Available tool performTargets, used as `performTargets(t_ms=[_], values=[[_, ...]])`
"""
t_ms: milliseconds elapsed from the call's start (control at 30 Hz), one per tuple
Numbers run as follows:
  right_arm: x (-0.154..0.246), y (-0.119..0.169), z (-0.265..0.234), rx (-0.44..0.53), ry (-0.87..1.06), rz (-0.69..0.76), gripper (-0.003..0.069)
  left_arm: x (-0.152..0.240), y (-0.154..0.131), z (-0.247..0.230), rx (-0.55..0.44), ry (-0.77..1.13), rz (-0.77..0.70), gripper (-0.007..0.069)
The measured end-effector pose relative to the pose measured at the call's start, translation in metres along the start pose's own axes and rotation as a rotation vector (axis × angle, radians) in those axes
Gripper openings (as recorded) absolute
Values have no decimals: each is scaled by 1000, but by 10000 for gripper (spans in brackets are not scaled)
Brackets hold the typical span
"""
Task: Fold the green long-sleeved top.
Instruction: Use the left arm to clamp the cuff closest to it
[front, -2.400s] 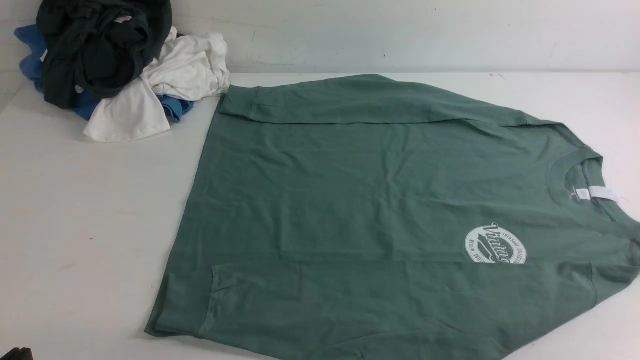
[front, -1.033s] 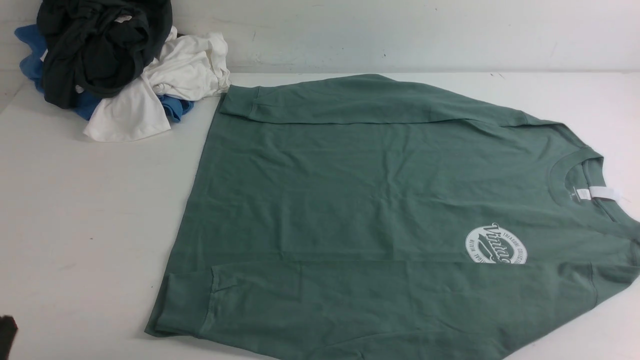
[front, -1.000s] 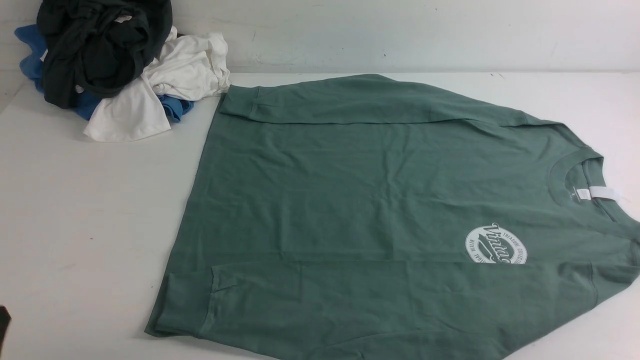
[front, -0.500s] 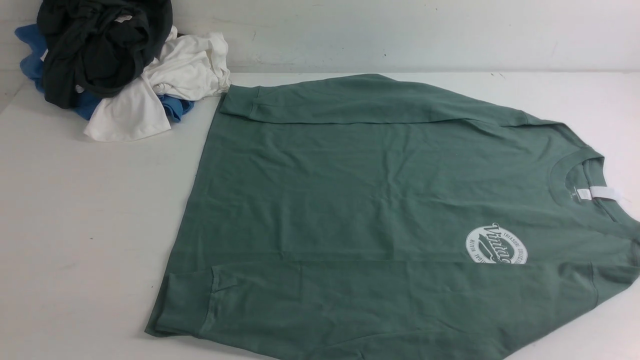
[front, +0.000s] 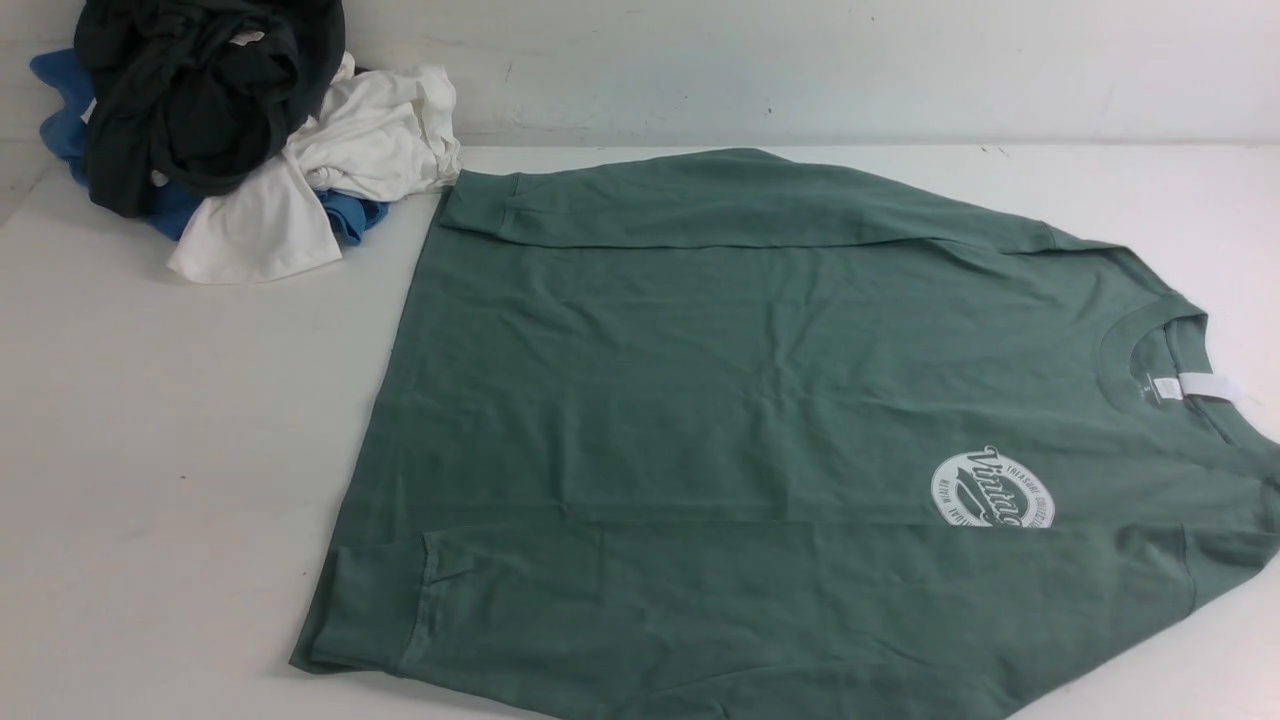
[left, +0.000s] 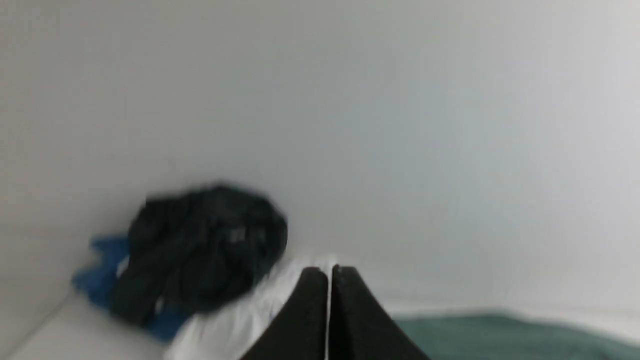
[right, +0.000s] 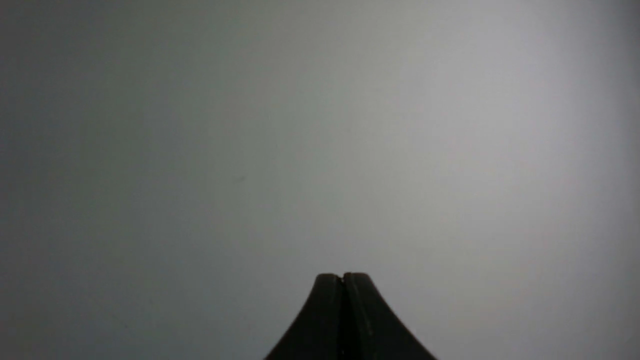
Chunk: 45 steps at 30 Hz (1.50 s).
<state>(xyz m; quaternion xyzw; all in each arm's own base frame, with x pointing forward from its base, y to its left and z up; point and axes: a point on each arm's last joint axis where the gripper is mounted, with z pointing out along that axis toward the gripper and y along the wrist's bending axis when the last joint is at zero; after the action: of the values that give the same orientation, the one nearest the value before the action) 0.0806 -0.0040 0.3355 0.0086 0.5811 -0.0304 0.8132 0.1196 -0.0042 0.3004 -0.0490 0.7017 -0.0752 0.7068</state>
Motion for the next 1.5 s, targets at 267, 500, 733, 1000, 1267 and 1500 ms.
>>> performTargets(t_ms=[267, 500, 733, 1000, 1267, 1500], values=[[72, 3, 49, 7, 865, 15, -10, 56, 6, 63, -90, 504, -63, -7], [112, 41, 76, -265, 1336, -57, -10, 66, -41, 111, 45, 1025, 188, -7], [140, 76, 88, -494, 1394, -33, -10, 99, -72, 146, 105, 1282, 252, 50], [142, 86, 88, -606, 1382, -7, -10, 126, -52, 162, 24, 1390, 214, 302], [141, 89, 91, -615, 1339, 19, -10, 138, -40, 174, 35, 1392, 159, 372], [140, 89, 92, -620, 1329, 23, -10, 155, -40, 182, 51, 1394, 134, 302]])
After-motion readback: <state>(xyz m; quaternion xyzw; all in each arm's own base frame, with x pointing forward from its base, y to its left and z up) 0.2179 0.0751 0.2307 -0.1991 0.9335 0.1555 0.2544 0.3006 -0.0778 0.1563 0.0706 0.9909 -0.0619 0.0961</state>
